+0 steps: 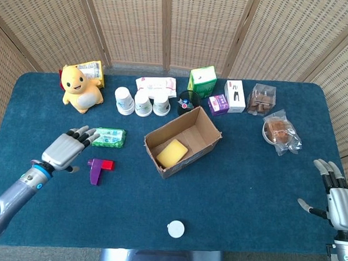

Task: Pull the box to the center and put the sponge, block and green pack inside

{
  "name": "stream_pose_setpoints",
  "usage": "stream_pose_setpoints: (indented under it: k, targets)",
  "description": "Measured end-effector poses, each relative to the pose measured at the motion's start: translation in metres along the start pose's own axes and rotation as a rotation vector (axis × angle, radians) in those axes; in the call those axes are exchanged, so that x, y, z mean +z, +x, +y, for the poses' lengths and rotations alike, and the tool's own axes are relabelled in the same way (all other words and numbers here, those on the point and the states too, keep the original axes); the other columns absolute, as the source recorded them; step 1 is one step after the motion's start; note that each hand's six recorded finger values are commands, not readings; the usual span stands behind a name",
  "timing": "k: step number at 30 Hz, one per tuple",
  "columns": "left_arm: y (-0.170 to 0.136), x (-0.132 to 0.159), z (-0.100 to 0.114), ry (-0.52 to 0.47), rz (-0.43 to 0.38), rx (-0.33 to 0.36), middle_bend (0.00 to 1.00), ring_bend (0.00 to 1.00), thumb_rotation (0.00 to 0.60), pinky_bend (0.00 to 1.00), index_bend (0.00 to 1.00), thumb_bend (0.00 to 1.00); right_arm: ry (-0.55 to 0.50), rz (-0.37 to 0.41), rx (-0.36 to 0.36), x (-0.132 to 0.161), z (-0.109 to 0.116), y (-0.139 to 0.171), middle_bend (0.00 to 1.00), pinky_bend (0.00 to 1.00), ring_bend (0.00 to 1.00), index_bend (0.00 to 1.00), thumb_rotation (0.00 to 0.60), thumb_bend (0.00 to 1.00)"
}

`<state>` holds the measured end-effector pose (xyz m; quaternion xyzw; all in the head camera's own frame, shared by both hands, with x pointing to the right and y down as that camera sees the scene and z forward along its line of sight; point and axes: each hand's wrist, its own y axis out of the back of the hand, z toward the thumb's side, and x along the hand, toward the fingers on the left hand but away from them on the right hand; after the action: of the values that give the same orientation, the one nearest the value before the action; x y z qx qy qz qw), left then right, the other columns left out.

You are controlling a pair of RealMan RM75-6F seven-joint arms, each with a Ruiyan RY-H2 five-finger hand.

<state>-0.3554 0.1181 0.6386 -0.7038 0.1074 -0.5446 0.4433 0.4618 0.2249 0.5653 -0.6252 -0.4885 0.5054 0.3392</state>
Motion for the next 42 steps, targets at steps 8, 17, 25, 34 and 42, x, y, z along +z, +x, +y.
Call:
stream_pose_setpoints:
  k: [8,17,25,34,42]
  targets:
    - [-0.001,0.008,-0.035,0.045,-0.033,-0.066,0.00,0.00,0.600,0.19,0.00,0.10,-0.001,-0.003,-0.005,0.000,0.001,0.001,0.00,0.23,0.00,0.09,0.600,0.00]
    - [0.014,0.026,-0.053,0.087,-0.052,-0.104,0.00,0.00,0.600,0.18,0.00,0.10,-0.015,-0.010,-0.010,-0.003,0.004,0.000,0.00,0.23,0.00,0.09,0.600,0.00]
    - [0.027,0.045,-0.054,0.110,-0.080,-0.087,0.00,0.00,0.600,0.18,0.00,0.10,-0.019,-0.010,-0.009,-0.004,0.005,0.001,0.00,0.23,0.00,0.09,0.600,0.00]
    - [0.036,0.057,-0.056,0.136,-0.092,-0.092,0.00,0.00,0.600,0.28,0.02,0.11,-0.022,-0.010,-0.011,-0.004,0.006,0.001,0.00,0.23,0.00,0.09,0.600,0.00]
    - [0.043,0.068,-0.054,0.161,-0.102,-0.085,0.44,0.37,0.600,0.60,0.40,0.18,-0.026,-0.009,-0.016,-0.004,0.007,0.001,0.00,0.23,0.00,0.09,0.600,0.00]
